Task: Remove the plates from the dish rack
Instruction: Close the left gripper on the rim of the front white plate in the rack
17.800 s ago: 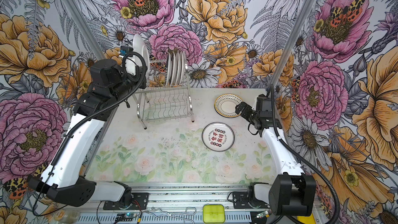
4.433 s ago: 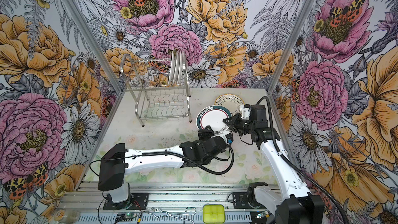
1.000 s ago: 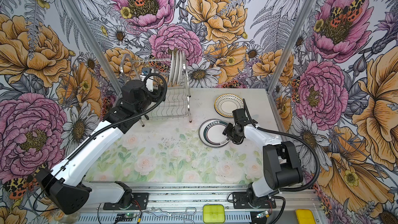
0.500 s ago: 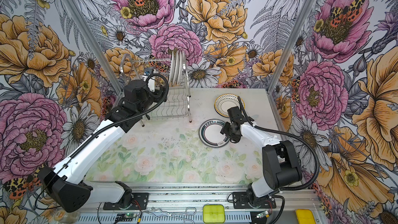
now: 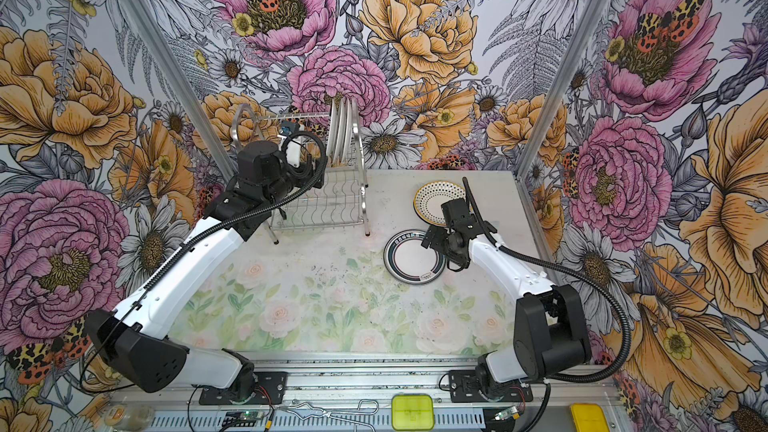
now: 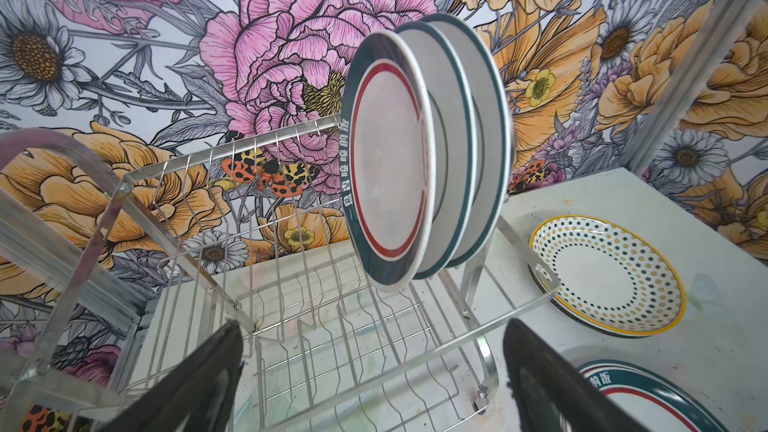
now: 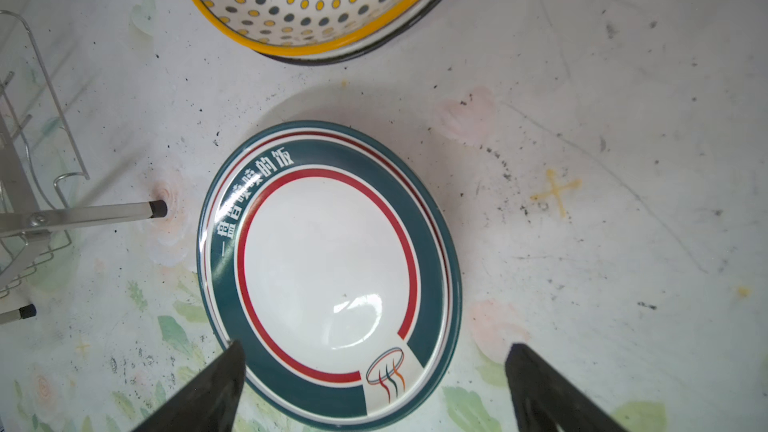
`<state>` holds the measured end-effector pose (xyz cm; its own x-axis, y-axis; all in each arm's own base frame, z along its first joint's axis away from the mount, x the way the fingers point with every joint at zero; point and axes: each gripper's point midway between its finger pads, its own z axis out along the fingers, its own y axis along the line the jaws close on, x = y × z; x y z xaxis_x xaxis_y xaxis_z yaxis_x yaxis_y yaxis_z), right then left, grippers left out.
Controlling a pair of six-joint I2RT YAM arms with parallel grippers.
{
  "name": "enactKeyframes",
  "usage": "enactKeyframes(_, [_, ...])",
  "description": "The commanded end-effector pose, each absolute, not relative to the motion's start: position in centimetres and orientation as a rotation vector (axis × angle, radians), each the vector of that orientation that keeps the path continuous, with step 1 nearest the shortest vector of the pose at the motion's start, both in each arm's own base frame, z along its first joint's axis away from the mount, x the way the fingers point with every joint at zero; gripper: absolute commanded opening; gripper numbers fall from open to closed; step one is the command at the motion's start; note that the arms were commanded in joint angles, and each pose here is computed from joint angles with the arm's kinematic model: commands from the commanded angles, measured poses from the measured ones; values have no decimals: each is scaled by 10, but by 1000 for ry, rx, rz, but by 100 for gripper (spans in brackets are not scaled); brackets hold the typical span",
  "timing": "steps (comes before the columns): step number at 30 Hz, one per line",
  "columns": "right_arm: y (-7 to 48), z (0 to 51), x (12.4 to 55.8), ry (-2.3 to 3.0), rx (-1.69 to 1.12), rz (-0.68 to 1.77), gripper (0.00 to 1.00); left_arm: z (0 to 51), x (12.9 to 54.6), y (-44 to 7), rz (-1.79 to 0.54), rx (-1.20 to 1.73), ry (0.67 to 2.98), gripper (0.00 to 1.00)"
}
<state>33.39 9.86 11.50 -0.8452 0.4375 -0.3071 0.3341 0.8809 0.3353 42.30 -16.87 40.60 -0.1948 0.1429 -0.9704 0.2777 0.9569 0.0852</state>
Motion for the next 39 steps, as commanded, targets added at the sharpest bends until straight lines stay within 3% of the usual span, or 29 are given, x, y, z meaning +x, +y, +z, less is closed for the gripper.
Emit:
enactKeyframes(1, [98,139,346,2603,529,384,99,418,422,-183,-217,408,1737,99])
enactKeyframes(26, [67,165,349,2509,567,396,99,413,481,-171,-238,420,1749,98])
enactKeyframes(32, [64,167,347,2498,574,403,99,402,493,-173,-214,420,1775,91])
enactKeyframes(39, [63,168,346,2494,573,411,99,390,506,-173,-178,430,1799,75])
